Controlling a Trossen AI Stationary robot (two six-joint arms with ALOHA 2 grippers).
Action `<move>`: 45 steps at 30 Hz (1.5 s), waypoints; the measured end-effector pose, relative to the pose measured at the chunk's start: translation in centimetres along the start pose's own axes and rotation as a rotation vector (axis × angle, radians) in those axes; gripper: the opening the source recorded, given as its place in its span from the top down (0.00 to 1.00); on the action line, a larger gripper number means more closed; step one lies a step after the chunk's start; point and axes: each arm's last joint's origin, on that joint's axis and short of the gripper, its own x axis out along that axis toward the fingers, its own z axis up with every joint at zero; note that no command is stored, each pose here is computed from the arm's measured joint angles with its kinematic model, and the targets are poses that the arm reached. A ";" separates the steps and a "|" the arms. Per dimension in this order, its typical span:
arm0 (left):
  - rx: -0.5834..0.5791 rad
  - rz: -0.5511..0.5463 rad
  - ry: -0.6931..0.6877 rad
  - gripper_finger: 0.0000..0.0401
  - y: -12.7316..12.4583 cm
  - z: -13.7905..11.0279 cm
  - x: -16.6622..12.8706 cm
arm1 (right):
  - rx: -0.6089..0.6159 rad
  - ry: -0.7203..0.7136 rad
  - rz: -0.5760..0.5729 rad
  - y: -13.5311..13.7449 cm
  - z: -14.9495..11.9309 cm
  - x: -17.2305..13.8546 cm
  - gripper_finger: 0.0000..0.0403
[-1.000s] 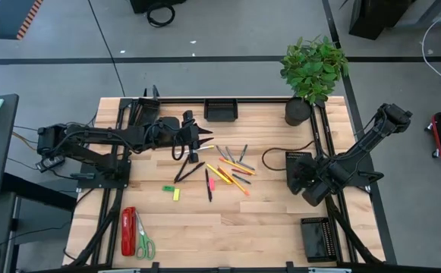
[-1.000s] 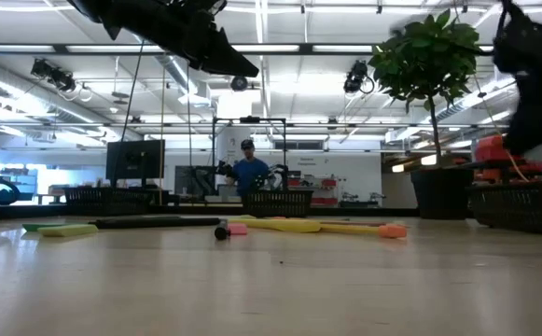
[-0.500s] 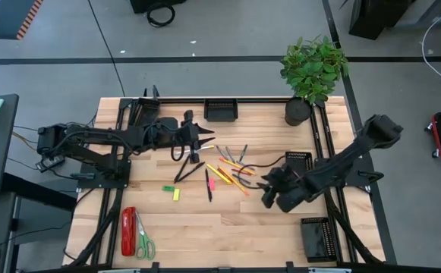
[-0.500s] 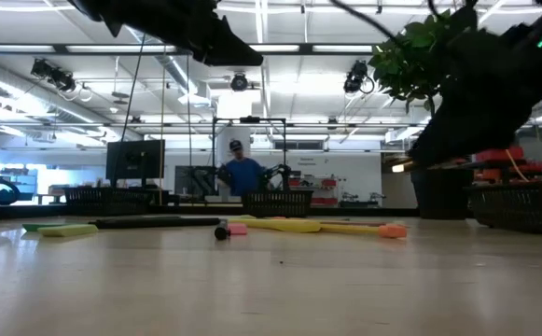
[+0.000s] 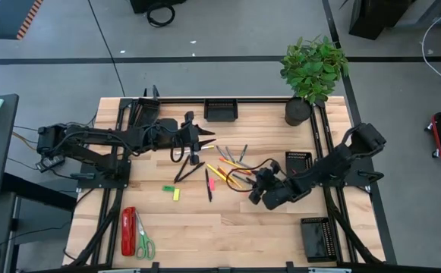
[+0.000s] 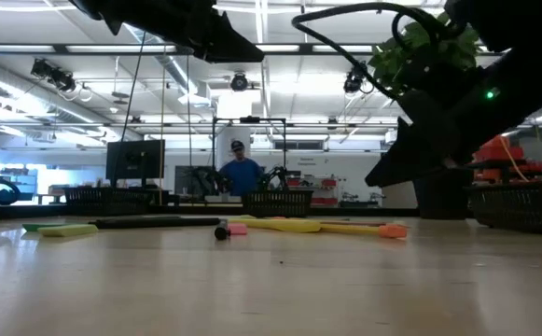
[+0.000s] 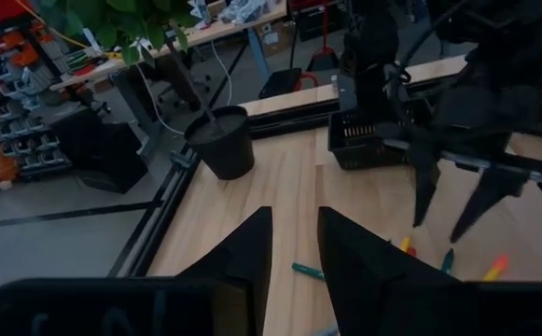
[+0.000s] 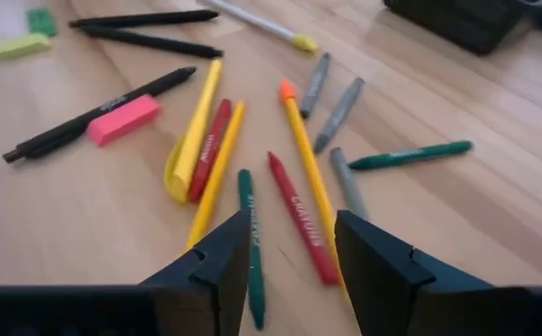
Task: Sort crayons/erasers/pens/pencils in bins
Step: Put the green crayon into the middle right black bin
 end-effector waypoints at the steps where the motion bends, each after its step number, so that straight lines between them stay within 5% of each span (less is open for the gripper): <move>1: 0.014 0.000 0.001 0.76 0.0 0.0 0.0 | -0.013 -0.009 0.011 0.2 -0.1 0.2 0.60; 32: 0.054 -0.007 -0.023 0.86 -0.4 -1.2 2.2 | 0.006 -0.079 -0.077 1.5 -5.7 3.5 0.79; 45: 0.028 0.014 -0.088 0.88 -0.2 -0.5 2.2 | -0.043 -0.093 -0.074 1.7 -5.8 2.6 0.92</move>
